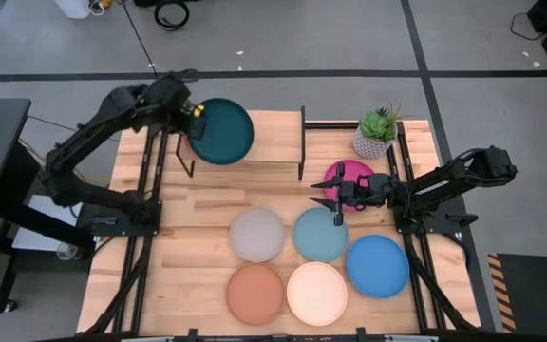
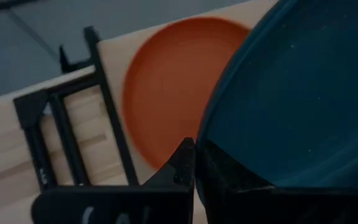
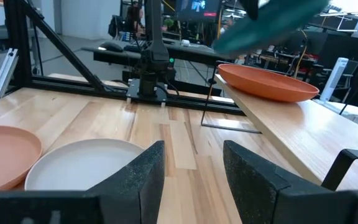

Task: Place and stack plates onto a shelf
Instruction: Stack the dark blue plate on the top of the orange plate, then stack the pink plate on the top of the dark blue

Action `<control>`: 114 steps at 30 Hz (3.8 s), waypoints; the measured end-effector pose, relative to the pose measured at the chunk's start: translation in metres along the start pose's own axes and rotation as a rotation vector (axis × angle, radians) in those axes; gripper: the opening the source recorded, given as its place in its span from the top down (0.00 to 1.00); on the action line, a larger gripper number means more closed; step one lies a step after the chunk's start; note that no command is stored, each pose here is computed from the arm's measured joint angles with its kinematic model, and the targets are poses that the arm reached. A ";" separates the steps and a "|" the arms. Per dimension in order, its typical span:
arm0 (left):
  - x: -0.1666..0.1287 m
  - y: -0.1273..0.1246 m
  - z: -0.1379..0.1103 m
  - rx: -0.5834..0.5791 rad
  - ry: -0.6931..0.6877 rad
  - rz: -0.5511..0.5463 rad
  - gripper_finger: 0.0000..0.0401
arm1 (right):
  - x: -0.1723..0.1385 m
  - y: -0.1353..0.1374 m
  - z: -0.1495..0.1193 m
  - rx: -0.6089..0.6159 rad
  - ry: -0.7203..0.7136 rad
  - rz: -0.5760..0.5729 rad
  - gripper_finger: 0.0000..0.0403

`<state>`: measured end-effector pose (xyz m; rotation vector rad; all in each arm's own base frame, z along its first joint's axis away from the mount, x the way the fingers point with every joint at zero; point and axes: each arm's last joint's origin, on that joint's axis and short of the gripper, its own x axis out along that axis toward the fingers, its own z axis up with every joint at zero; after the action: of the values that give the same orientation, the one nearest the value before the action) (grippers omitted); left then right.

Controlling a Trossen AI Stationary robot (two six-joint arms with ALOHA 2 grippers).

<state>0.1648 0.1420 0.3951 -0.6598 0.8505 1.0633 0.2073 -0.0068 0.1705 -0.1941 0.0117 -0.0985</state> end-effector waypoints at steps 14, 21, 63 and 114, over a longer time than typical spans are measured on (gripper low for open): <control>0.063 0.040 0.034 -0.033 0.221 0.037 0.96 | 0.000 0.001 0.000 0.012 -0.004 0.025 0.58; 0.066 0.040 0.035 0.025 0.229 0.031 0.84 | 0.000 0.001 -0.001 0.011 0.007 0.031 0.58; 0.062 -0.133 -0.228 0.974 -0.281 -0.623 0.62 | 0.017 0.007 0.024 0.128 1.003 -0.220 0.58; 0.057 -0.133 -0.242 0.910 -0.247 -0.646 0.62 | -0.005 0.039 -0.020 -0.103 1.527 -0.225 0.96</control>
<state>0.2366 -0.0737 0.2286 -0.0004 0.7284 0.1071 0.2060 0.0283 0.1436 -0.1831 1.5206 -0.4521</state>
